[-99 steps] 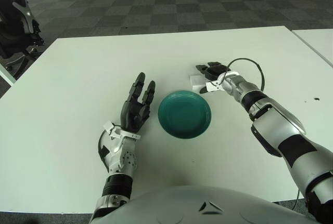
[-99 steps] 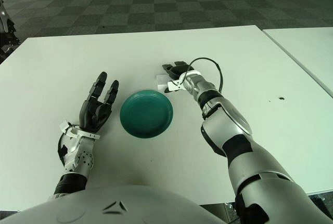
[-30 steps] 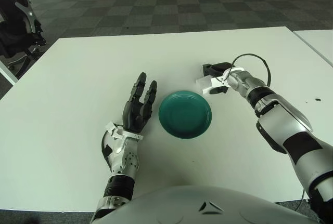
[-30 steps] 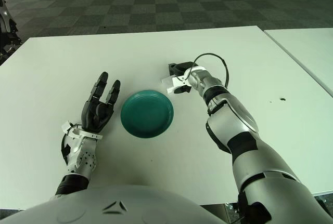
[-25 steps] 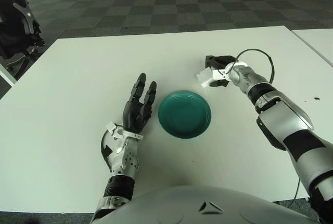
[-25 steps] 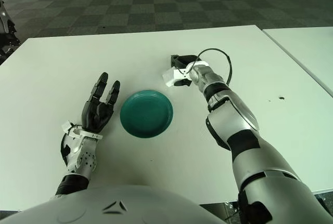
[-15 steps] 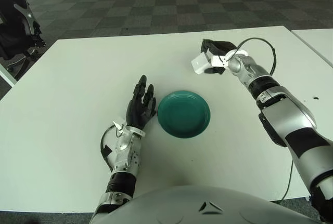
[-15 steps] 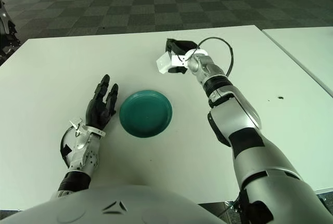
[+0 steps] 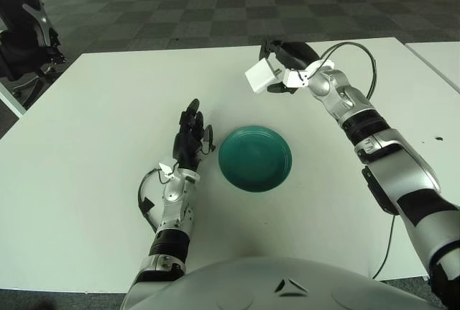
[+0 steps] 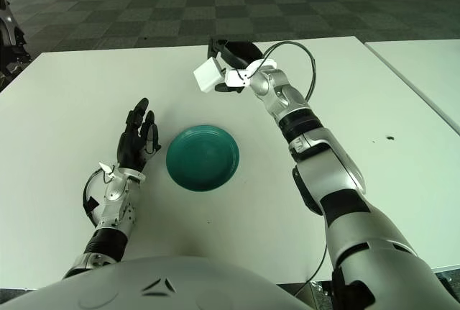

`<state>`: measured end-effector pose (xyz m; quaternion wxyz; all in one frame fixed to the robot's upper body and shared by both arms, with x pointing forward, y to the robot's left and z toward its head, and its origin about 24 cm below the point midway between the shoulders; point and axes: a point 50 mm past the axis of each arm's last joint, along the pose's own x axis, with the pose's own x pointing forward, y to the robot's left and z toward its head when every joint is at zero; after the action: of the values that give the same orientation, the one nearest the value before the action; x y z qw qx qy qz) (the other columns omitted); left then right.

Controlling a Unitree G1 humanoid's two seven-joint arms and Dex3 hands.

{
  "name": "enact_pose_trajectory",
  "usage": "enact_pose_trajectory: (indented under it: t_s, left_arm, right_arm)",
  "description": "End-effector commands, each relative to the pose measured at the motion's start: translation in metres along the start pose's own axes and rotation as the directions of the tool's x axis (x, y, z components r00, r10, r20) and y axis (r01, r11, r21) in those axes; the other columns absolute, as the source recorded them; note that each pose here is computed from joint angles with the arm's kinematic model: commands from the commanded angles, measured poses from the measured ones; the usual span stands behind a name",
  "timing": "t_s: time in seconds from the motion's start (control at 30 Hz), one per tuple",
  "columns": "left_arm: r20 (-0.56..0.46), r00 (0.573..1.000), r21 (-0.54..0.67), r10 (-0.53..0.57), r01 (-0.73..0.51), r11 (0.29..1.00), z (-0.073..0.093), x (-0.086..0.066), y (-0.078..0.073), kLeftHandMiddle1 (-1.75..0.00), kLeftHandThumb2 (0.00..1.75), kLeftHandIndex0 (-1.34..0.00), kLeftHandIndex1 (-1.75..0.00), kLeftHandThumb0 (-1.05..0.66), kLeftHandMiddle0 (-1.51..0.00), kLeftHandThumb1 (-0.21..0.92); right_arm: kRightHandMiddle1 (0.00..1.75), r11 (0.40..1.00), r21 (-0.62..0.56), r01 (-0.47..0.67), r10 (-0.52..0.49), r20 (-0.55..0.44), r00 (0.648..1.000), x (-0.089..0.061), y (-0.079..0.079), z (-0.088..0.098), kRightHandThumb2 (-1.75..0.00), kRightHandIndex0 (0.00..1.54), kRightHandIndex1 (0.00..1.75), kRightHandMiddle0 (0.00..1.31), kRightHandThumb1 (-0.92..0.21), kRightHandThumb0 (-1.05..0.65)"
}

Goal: Put the charger into the plate.

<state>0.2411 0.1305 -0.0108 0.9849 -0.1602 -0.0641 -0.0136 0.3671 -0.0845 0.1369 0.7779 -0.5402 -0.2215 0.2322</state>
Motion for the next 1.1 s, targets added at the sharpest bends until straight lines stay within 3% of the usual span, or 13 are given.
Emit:
enact_pose_trajectory:
  t_s: [0.0,0.3,0.63,1.07]
  left_arm:
    - [-0.224,0.964,-0.066,0.141,-0.16,0.985,-0.05,-0.053,0.002,-0.02,0.85,0.0,-0.69,-0.76,-0.16,0.92]
    - [-0.222,0.962,-0.071,0.159,-0.179,0.981,-0.051,-0.054,0.002,-0.02,0.85,0.0,-0.72,-0.76,-0.19,0.92]
    - [-0.211,0.959,-0.06,0.187,-0.204,0.977,-0.051,-0.056,0.004,-0.02,0.84,0.0,-0.74,-0.76,-0.19,0.92]
    - [-0.197,0.963,-0.077,0.186,-0.204,0.976,-0.049,-0.058,0.003,-0.01,0.85,0.0,-0.74,-0.77,-0.2,0.92]
  right_arm:
    - [1.75,1.0,0.026,0.007,-0.008,0.034,0.999,-0.013,0.0,0.003,-1.38,1.18,1.75,0.66,-0.26,-0.5]
    - [1.75,0.994,0.081,-0.07,0.06,0.118,0.991,-0.037,0.016,0.025,-1.4,1.17,1.75,0.67,-0.25,-0.5]
    - [1.75,0.977,0.07,-0.2,0.189,0.145,0.971,-0.044,0.039,0.035,-1.37,1.15,1.75,0.65,-0.27,-0.5]
    - [1.75,0.934,-0.022,-0.356,0.355,0.166,0.92,-0.057,0.052,0.041,-1.31,1.08,1.75,0.61,-0.32,-0.48]
